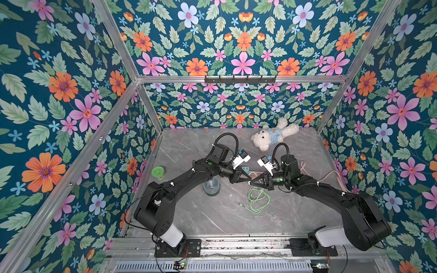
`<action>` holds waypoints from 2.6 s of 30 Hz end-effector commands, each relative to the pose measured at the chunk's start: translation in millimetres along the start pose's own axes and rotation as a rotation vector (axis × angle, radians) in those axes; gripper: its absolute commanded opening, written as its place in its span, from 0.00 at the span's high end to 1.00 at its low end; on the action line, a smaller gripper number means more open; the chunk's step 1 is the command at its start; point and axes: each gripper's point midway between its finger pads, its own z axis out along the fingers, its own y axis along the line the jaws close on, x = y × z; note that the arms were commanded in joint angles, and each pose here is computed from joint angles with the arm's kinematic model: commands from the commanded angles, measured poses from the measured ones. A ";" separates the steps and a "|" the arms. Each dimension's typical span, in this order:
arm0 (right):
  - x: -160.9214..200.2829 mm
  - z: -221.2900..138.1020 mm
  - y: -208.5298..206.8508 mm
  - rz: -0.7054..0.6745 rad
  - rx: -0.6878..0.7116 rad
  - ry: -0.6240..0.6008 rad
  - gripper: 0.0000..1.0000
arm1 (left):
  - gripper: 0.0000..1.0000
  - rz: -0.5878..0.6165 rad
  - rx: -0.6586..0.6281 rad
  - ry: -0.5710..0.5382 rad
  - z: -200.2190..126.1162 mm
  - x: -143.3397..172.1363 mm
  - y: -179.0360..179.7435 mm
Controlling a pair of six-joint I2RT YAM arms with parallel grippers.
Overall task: Charge the cordless meat grinders
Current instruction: Pick up the charging cable from the center of the board, then insert the charging cable into the plug.
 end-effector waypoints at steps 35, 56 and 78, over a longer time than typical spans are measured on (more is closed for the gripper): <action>2.3 -22.0 -29.5 -0.050 0.293 -0.047 0.60 | 1.00 -0.091 -0.548 -0.084 -30.9 -37.6 92.1; -4.4 -70.1 -47.5 -0.066 0.669 -0.141 0.59 | 1.00 -0.251 -1.018 -0.149 -21.9 -31.8 147.9; 3.5 -77.3 -41.6 -0.102 0.688 -0.160 0.59 | 1.00 -0.358 -1.057 -0.166 -6.6 -23.1 147.2</action>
